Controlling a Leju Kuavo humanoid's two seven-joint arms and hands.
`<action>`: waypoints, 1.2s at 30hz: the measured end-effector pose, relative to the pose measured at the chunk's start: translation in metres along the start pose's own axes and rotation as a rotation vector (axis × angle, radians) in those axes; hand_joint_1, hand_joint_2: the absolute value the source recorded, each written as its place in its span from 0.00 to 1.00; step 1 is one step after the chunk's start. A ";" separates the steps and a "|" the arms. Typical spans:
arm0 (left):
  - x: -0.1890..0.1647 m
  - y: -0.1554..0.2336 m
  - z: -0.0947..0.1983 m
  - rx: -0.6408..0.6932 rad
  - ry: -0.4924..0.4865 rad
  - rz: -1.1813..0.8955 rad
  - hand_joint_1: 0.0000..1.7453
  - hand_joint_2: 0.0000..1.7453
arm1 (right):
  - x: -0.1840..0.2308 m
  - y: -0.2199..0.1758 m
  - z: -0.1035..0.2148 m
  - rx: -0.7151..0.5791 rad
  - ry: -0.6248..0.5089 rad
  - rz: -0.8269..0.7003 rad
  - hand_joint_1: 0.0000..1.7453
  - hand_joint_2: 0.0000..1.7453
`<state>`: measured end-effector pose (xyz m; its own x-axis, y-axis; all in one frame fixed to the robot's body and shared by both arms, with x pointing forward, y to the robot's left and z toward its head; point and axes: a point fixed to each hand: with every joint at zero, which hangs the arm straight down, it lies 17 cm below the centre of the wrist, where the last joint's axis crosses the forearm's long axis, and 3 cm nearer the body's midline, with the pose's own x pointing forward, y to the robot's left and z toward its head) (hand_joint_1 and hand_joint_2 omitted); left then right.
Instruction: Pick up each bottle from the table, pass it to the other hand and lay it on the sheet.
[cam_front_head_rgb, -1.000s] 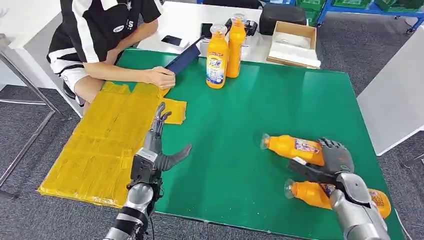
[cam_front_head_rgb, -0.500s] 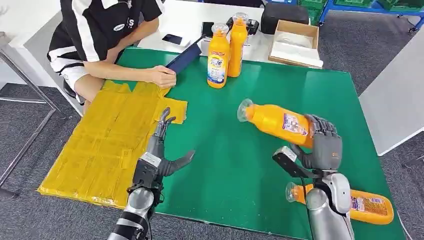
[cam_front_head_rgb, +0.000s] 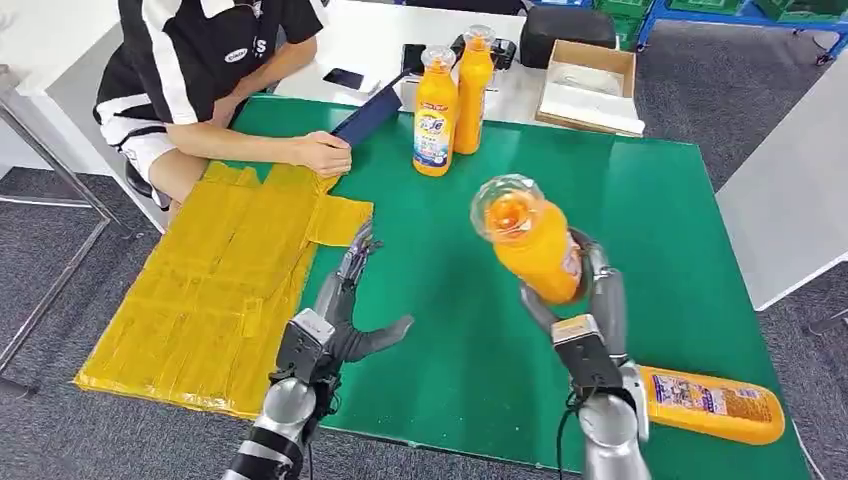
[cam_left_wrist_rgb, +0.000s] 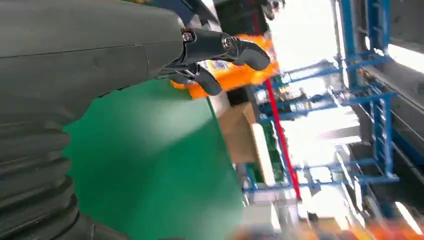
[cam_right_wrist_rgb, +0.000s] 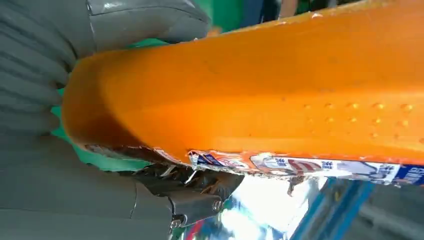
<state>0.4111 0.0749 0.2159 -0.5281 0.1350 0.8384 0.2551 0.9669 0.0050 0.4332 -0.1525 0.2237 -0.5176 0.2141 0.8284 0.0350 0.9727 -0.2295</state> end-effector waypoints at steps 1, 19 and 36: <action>0.002 -0.003 -0.001 -0.008 -0.004 0.004 0.00 1.00 | 0.000 0.017 0.002 0.032 0.006 -0.020 1.00 1.00; 0.013 -0.014 -0.007 -0.026 -0.030 0.049 0.00 1.00 | 0.005 0.218 0.058 0.457 0.111 -0.181 1.00 1.00; 0.008 -0.004 -0.003 0.005 -0.015 0.048 0.00 1.00 | 0.000 0.241 0.065 0.535 0.120 -0.163 1.00 1.00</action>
<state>0.4085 0.0717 0.2241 -0.5278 0.1841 0.8292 0.2762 0.9604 -0.0374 0.3861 0.0763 0.1356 -0.3780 0.1040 0.9200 -0.4910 0.8199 -0.2945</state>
